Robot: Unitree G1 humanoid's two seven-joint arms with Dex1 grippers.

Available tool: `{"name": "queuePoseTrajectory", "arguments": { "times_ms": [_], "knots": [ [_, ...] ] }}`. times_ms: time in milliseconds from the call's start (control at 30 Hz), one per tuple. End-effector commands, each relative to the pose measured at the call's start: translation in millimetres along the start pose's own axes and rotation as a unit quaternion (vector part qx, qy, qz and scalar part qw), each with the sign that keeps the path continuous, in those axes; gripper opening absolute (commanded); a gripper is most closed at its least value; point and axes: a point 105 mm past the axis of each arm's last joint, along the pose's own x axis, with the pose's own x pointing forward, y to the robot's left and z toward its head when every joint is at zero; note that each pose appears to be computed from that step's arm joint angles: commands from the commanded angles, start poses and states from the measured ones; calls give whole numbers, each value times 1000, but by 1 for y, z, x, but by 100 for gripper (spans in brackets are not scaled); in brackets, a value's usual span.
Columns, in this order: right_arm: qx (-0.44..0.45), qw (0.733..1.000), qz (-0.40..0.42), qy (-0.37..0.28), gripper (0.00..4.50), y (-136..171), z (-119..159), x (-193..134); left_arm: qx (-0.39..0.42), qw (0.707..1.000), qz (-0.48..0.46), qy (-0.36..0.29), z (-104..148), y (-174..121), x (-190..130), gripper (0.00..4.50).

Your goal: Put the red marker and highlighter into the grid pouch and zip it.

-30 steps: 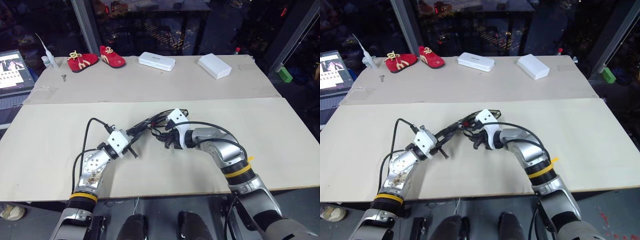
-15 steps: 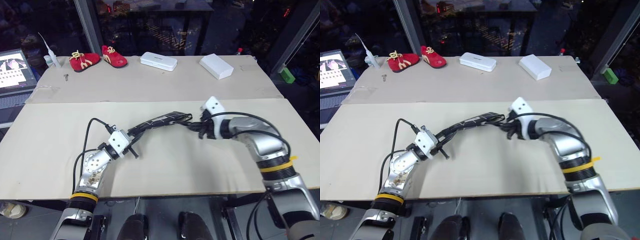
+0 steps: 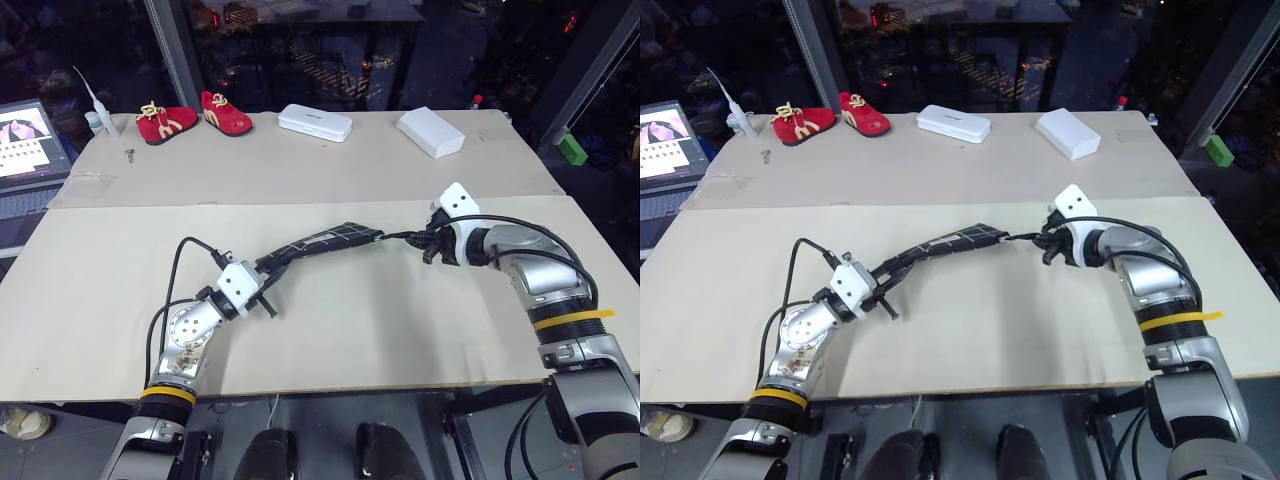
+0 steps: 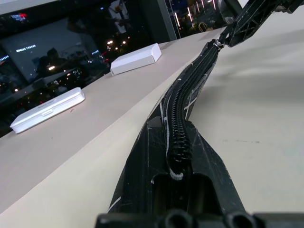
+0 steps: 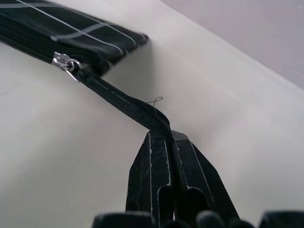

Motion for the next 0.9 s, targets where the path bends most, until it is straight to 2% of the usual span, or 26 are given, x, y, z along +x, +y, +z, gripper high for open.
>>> {"name": "queuePoseTrajectory", "arguments": {
  "times_ms": [33,167,300,400,467,567,700,900],
  "knots": [
    [-6,999,-37,-27,3,-20,16,-12,17,1000,15,-14,8,8,-4,0],
    [1,999,-23,-35,3,-15,16,-11,18,1000,15,-13,8,9,-5,0],
    [20,998,49,-46,107,15,19,-11,18,1000,12,-16,9,8,-1,0],
    [38,995,66,-61,221,23,25,-15,19,1000,1,-19,10,4,1,0],
    [67,991,92,-66,279,28,26,-22,20,1000,-6,-20,10,2,3,0],
    [69,984,141,-81,279,37,28,-39,18,999,-18,-26,11,-3,8,0],
    [35,985,137,-102,279,29,24,-70,29,997,-62,-44,18,-20,19,0],
    [16,983,140,-114,279,35,12,-107,45,988,-123,-78,30,-34,36,0]
  ]
}}
